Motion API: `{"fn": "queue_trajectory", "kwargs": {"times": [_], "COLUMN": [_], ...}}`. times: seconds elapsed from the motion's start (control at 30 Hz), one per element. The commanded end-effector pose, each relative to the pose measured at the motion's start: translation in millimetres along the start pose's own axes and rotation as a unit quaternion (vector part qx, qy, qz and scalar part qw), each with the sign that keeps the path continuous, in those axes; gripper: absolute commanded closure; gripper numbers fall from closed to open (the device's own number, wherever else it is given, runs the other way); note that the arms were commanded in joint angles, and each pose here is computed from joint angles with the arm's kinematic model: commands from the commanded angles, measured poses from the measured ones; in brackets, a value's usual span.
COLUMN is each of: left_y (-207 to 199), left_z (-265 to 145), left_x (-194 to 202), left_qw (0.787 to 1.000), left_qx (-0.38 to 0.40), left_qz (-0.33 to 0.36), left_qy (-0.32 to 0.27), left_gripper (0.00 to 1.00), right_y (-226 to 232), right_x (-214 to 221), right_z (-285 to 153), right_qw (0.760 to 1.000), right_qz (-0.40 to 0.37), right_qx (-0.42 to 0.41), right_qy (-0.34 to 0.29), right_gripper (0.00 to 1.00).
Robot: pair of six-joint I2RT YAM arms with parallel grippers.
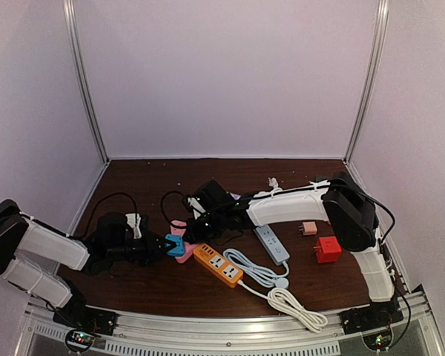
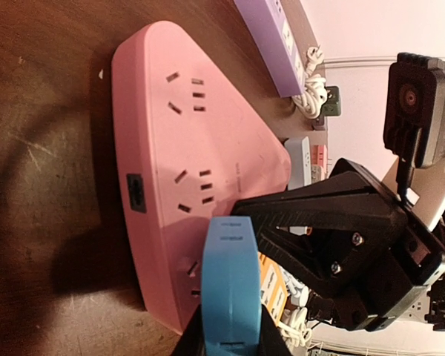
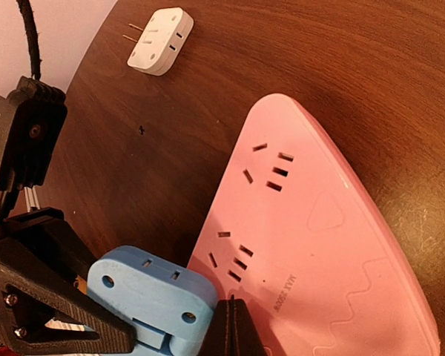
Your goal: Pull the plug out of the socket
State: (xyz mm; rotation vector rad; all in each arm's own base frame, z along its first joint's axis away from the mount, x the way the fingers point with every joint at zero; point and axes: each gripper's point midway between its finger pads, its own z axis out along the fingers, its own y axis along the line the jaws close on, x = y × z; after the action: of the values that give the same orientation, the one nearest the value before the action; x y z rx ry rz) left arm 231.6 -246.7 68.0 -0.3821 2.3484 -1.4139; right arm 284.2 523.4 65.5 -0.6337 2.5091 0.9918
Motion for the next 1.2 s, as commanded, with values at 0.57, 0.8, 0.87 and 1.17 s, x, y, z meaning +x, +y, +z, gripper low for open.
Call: {"fn": "queue_trajectory", "kwargs": {"times": [0.57, 0.8, 0.87, 1.17], "left_y": [-71.1, -77.6, -74.1, -36.6], "left_z": [-21.0, -23.0, -21.8, -37.2], "left_x": [-19.8, -22.8, -22.9, -27.6], "left_qw": [0.987, 0.986, 0.988, 0.993], "left_qx": [0.142, 0.147, 0.135, -0.033], "left_qz": [0.043, 0.05, 0.05, 0.09], "left_qy": [-0.058, -0.064, -0.063, -0.071], "left_gripper": [1.0, 1.0, 1.0, 1.0], "right_y": [-70.8, -76.3, -76.4, -45.5], "right_x": [58.6, 62.1, 63.0, 27.2], "right_z": [20.5, 20.1, 20.3, 1.6], "right_qw": [0.992, 0.991, 0.991, 0.996], "right_qz": [0.022, 0.017, 0.016, 0.002], "right_qx": [0.108, 0.121, 0.119, 0.089], "right_qy": [0.057, 0.058, 0.058, 0.024], "right_gripper": [1.0, 1.0, 1.0, 1.0]}}
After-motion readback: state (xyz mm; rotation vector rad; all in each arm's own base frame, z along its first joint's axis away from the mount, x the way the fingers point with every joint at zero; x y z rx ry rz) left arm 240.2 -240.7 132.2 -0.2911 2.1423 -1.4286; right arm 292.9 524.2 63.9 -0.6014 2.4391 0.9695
